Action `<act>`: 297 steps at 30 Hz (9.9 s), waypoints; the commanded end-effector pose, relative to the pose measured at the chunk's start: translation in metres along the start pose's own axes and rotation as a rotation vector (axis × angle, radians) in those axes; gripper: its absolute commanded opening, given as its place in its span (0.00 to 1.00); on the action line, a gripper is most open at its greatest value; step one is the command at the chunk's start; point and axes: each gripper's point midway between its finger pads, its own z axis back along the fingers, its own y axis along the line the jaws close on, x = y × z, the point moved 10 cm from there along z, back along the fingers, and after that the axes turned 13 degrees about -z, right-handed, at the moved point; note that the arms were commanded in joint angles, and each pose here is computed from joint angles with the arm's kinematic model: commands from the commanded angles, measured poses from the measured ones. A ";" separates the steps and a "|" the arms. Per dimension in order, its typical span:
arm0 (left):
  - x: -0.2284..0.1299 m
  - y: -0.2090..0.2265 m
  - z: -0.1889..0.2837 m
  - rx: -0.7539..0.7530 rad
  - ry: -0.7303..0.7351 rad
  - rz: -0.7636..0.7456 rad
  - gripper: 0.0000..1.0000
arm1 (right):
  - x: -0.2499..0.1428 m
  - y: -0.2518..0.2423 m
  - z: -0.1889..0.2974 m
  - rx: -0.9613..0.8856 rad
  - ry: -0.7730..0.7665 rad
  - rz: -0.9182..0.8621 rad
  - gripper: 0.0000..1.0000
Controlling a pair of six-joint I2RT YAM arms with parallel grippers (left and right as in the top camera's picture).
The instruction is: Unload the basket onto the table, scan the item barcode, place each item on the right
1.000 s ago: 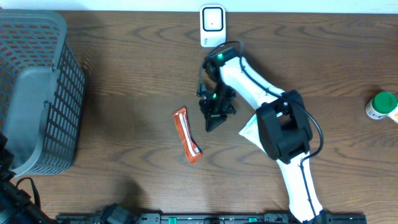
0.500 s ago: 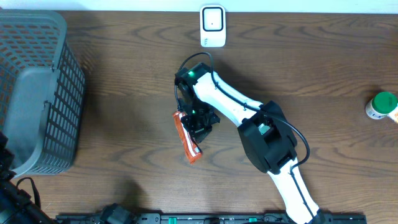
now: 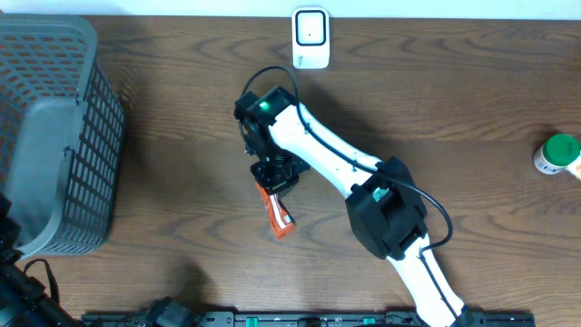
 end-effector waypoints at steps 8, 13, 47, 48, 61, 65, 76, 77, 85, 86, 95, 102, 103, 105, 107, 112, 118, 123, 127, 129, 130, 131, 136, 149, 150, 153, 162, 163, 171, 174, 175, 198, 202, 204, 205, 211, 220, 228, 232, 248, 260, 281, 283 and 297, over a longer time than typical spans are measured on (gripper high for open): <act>0.000 0.003 0.001 0.015 0.000 -0.011 0.85 | 0.000 0.012 -0.031 -0.064 -0.047 -0.019 0.01; 0.000 0.003 0.001 0.016 0.000 -0.011 0.85 | -0.011 -0.003 -0.067 -0.107 0.035 -0.090 0.01; 0.000 0.003 0.001 0.015 0.000 -0.011 0.85 | -0.048 0.014 -0.080 -0.191 0.178 -0.062 0.01; 0.000 0.003 0.001 0.015 0.000 -0.010 0.85 | -0.046 0.012 -0.082 -0.202 0.164 -0.060 0.01; 0.000 0.003 0.001 0.015 0.000 -0.010 0.85 | -0.025 0.024 -0.033 -0.220 0.003 0.012 0.01; 0.000 0.003 0.001 0.015 0.000 -0.011 0.85 | -0.030 0.023 -0.028 -0.240 0.022 -0.029 0.01; 0.000 0.003 0.001 0.016 0.000 -0.011 0.85 | -0.038 0.028 -0.030 -0.251 0.052 -0.013 0.01; 0.000 0.003 0.001 0.016 0.000 -0.011 0.85 | -0.039 0.029 -0.031 -0.254 0.054 -0.011 0.01; 0.000 0.003 0.001 0.015 0.000 -0.011 0.85 | -0.043 0.032 -0.052 -0.266 0.061 -0.002 0.01; 0.000 0.003 0.001 0.015 0.000 -0.011 0.85 | -0.043 0.031 -0.056 -0.269 0.066 -0.005 0.01; 0.000 0.003 0.001 0.015 0.000 -0.010 0.85 | -0.048 0.013 -0.082 -0.352 0.094 -0.011 0.01; 0.000 0.003 0.001 0.015 0.000 -0.010 0.85 | -0.030 -0.014 -0.075 -0.660 -0.108 0.010 0.01; 0.000 0.003 0.001 0.015 0.000 -0.011 0.85 | -0.024 -0.017 -0.073 -0.691 -0.153 0.008 0.01; 0.000 0.003 0.001 0.015 0.000 -0.011 0.85 | -0.014 -0.023 -0.070 -0.724 -0.221 -0.003 0.01; 0.000 0.003 0.001 0.015 0.000 -0.011 0.85 | -0.005 -0.027 -0.068 -0.726 -0.262 -0.001 0.01; 0.000 0.003 0.001 0.015 0.000 -0.011 0.85 | 0.010 -0.029 -0.060 -0.619 -0.292 -0.021 0.01; 0.000 0.003 0.001 0.015 0.000 -0.011 0.85 | 0.004 -0.003 -0.005 -0.386 -0.206 -0.036 0.28; 0.000 0.003 0.001 0.015 0.000 -0.011 0.85 | 0.001 0.007 0.047 -0.199 -0.226 -0.112 0.77; 0.000 0.003 0.001 0.015 0.000 -0.011 0.85 | 0.012 -0.005 0.059 -0.006 -0.196 -0.225 0.99; 0.000 0.003 0.001 0.015 0.000 -0.011 0.85 | 0.019 -0.022 0.056 0.035 -0.162 -0.331 0.99; 0.000 0.003 0.001 0.016 0.000 -0.011 0.85 | 0.022 -0.033 0.055 0.036 -0.154 -0.408 0.99; 0.000 0.003 0.001 0.015 0.000 -0.011 0.85 | 0.025 -0.042 0.053 0.040 -0.149 -0.470 0.99; 0.000 0.003 0.001 0.016 0.000 -0.011 0.85 | 0.041 -0.080 0.044 0.117 -0.123 -0.743 0.99; -0.001 0.003 0.001 0.015 0.001 -0.014 0.85 | 0.067 -0.100 0.008 0.321 -0.120 -0.816 0.83; -0.001 0.003 0.001 0.015 0.001 -0.014 0.85 | 0.069 -0.100 0.008 0.327 -0.127 -0.826 0.83; -0.002 0.003 0.001 0.015 0.001 -0.014 0.85 | 0.072 -0.099 0.009 0.339 -0.142 -0.858 0.82; -0.002 0.003 0.001 0.015 0.001 -0.015 0.85 | 0.072 -0.083 0.006 0.310 -0.178 -0.868 0.78; -0.002 0.003 0.001 0.015 0.001 -0.015 0.85 | 0.072 -0.080 0.006 0.312 -0.177 -0.874 0.76; -0.002 0.003 0.001 0.015 0.001 -0.015 0.85 | 0.072 -0.065 0.003 0.300 -0.205 -0.877 0.74; -0.002 0.003 0.001 0.015 0.001 -0.015 0.85 | 0.073 -0.065 0.000 0.275 -0.215 -0.879 0.75; -0.002 0.003 0.001 0.015 0.001 -0.015 0.85 | 0.073 -0.066 -0.003 0.260 -0.219 -0.881 0.75; -0.002 0.003 0.001 0.015 0.001 -0.015 0.85 | 0.088 -0.075 -0.029 0.170 -0.236 -0.788 0.01; -0.002 0.003 0.001 0.015 0.001 -0.015 0.85 | 0.088 -0.072 -0.011 0.192 -0.273 -0.752 0.01; -0.002 0.003 0.001 0.015 0.001 -0.015 0.85 | 0.085 -0.070 0.005 0.210 -0.302 -0.742 0.01; -0.002 0.003 0.001 0.015 0.001 -0.015 0.85 | 0.083 -0.069 0.012 0.218 -0.317 -0.733 0.01; -0.002 0.003 0.001 0.015 0.001 -0.016 0.85 | 0.058 -0.065 0.080 0.180 -0.544 -0.704 0.01; -0.002 0.003 0.001 0.015 0.001 -0.016 0.85 | -0.012 -0.039 0.182 0.191 -0.874 -0.582 0.02; -0.002 0.003 0.001 0.015 0.001 -0.016 0.85 | -0.081 -0.054 0.218 0.230 -0.925 -0.937 0.01; -0.002 0.003 0.001 0.015 0.001 -0.016 0.85 | -0.096 -0.071 0.214 0.239 -0.833 -1.114 0.01; -0.002 0.003 0.001 0.015 0.001 -0.015 0.85 | -0.088 -0.079 0.222 0.209 -0.848 -0.880 0.02; -0.002 0.003 0.001 0.015 0.001 -0.015 0.85 | -0.068 -0.067 0.267 0.315 -1.063 0.045 0.01; -0.002 0.002 0.000 0.015 0.001 -0.015 0.85 | -0.028 -0.141 0.233 0.726 -1.328 1.117 0.01; -0.002 0.002 0.000 0.015 0.001 -0.015 0.85 | -0.019 -0.147 0.229 0.779 -1.371 1.222 0.01; -0.007 0.013 0.002 0.175 0.042 -0.042 0.85 | 0.079 -0.190 0.196 0.662 -1.737 1.158 0.01</act>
